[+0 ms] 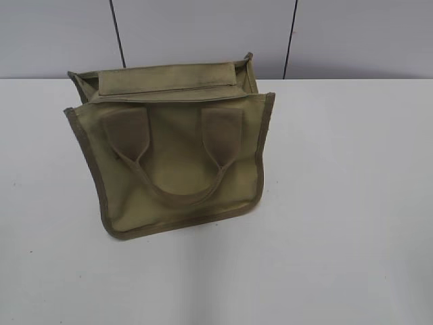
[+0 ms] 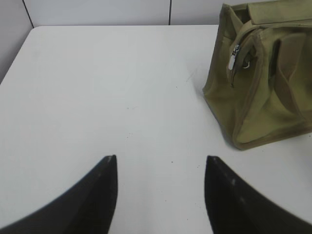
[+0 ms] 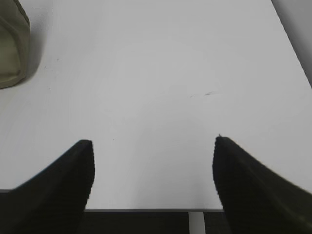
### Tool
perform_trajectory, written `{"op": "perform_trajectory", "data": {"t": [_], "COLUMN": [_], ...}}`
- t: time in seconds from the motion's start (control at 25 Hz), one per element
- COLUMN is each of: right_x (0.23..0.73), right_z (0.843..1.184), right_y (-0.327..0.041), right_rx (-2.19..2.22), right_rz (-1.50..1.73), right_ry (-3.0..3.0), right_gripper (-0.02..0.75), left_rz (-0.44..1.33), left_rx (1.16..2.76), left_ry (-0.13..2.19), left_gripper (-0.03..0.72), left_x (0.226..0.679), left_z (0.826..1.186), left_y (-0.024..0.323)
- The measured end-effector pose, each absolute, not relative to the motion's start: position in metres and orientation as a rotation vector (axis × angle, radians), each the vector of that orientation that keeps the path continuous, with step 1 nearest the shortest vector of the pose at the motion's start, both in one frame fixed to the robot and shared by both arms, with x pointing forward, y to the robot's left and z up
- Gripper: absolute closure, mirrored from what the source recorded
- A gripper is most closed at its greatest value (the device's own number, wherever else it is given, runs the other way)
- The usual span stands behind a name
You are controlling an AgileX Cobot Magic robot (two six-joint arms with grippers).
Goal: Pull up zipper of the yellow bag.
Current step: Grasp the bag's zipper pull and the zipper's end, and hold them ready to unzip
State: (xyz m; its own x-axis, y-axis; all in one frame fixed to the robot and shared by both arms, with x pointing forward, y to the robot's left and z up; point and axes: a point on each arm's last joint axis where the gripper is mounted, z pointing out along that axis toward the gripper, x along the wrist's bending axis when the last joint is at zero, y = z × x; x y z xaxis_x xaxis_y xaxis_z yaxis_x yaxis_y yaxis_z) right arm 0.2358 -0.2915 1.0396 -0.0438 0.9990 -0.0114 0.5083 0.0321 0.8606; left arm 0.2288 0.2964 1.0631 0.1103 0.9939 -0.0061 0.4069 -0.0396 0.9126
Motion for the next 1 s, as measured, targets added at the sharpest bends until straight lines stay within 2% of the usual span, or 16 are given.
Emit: {"op": "perform_trajectory", "data": {"t": [1.0], "right_x": [0.2358], "right_z": [1.0396], "right_y": [-0.2915], "right_rx": [1.553], "right_rz": [0.920], "right_ry": [1.634], "right_gripper": [0.160], "left_rz": [0.908], "left_rx": [1.574], "left_ry": [1.414], "left_gripper": [0.282], "left_x": [0.2288], "left_z": [1.0631], "left_y": [0.2963]}}
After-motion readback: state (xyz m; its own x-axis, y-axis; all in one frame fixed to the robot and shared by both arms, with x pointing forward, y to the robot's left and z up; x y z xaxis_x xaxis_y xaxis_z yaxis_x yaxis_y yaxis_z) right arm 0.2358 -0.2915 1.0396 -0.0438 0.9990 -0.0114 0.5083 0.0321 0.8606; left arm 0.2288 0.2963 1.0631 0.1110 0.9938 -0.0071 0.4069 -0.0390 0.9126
